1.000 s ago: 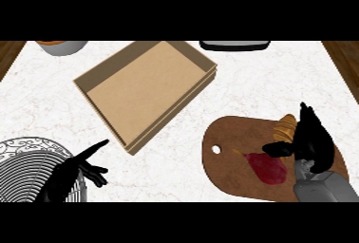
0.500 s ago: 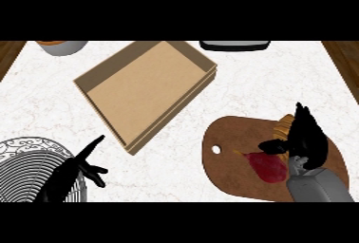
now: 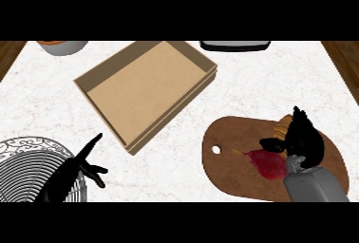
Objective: Pick the croissant from the cutting board and place it in the cardboard box
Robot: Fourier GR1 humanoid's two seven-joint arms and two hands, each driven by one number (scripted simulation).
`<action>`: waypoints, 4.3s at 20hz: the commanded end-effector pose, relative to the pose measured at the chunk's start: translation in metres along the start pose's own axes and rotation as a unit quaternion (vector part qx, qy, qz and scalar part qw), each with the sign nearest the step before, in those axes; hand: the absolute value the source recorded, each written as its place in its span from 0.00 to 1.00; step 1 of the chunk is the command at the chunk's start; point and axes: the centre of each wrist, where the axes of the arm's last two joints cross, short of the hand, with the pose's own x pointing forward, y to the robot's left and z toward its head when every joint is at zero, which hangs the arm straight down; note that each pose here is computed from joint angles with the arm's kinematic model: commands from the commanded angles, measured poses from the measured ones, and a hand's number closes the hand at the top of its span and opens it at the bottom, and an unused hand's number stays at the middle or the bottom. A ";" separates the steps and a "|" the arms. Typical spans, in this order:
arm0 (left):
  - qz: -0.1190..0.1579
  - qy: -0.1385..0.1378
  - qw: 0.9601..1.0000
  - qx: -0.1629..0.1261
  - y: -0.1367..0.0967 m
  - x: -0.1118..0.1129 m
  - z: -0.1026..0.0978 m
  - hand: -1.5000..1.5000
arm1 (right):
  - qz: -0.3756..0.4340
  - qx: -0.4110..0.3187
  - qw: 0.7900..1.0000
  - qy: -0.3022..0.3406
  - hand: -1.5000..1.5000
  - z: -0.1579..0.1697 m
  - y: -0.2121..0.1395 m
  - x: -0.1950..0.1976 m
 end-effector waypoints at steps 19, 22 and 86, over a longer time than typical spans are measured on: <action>0.032 -0.175 0.984 -0.008 -0.012 0.081 -0.040 0.50 | 0.045 0.024 0.997 0.057 1.00 -0.020 0.019 -0.008; 0.034 -0.174 0.984 -0.010 -0.012 0.079 -0.042 0.50 | 0.059 0.006 0.997 0.046 1.00 -0.014 0.028 -0.009; 0.024 -0.188 0.981 -0.035 -0.021 0.086 -0.050 0.50 | -0.027 0.026 0.698 -0.715 1.00 0.148 -0.107 0.226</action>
